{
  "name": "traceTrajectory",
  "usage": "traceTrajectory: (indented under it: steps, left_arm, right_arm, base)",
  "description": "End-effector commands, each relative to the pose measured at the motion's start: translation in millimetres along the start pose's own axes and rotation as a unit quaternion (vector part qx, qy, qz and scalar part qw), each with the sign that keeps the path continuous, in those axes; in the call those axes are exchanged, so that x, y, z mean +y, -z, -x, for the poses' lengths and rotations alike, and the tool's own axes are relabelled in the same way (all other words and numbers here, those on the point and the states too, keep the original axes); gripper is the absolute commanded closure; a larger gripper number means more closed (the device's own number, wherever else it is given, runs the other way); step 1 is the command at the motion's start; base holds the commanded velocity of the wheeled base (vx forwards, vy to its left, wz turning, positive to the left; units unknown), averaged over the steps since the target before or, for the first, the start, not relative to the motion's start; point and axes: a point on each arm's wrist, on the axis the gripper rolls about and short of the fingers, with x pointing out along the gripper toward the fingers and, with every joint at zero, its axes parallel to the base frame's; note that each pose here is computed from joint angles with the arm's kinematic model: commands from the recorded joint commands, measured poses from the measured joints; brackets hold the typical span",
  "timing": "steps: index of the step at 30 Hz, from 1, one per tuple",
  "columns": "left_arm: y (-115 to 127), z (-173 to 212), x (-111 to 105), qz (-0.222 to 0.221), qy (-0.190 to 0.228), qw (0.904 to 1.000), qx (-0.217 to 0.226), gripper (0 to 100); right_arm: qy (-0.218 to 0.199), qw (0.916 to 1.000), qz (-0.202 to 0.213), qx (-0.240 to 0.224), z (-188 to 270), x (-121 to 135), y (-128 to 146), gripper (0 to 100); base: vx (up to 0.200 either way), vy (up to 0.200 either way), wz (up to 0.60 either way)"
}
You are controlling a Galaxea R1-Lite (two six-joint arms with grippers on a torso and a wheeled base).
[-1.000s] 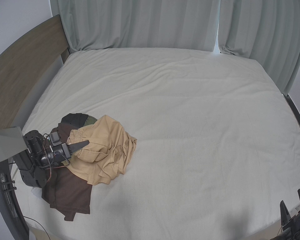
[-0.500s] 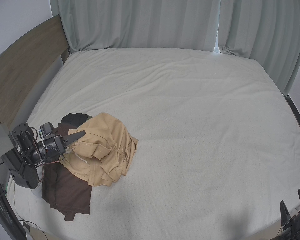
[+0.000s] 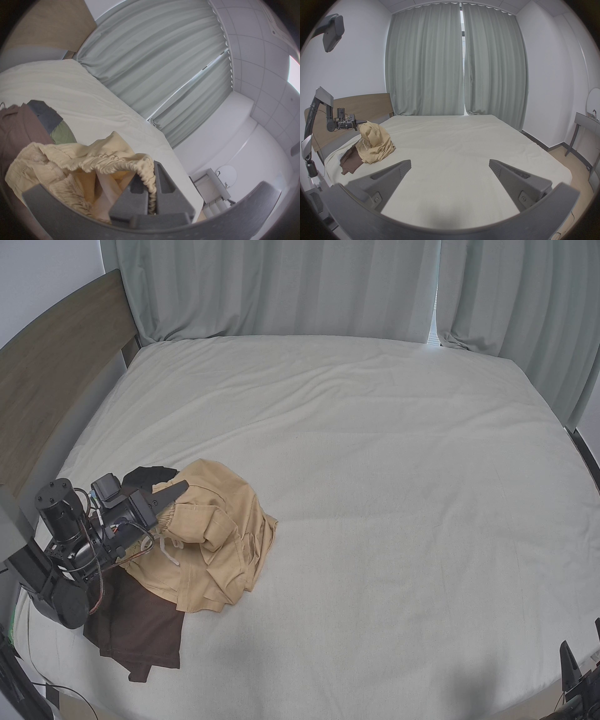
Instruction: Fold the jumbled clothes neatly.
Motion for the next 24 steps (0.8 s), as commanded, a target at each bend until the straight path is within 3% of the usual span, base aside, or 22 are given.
traceTrajectory:
  steps: [1,8,13,24]
  left_arm:
    - [-2,-7,-29,0.011,0.01,0.9998,-0.015,100]
    - [-4,-18,-50,0.029,0.011,0.9983,-0.049,100]
    - [-7,-30,-67,0.064,0.012,0.9942,-0.086,100]
    - [-2,-36,-96,0.081,0.043,0.993,-0.076,100]
  right_arm:
    - [0.0,1.0,0.0,0.001,0,0,5,0]
    - [0.0,1.0,0.0,0.001,0,0,5,0]
    - [0.0,1.0,0.0,0.001,0,0,5,0]
    - [0.0,1.0,0.0,0.001,0,0,5,0]
  base:
    - [0.0,0.0,0.0]
    - [0.0,0.0,0.0]
    - [0.0,0.0,0.0]
    - [0.0,0.0,0.0]
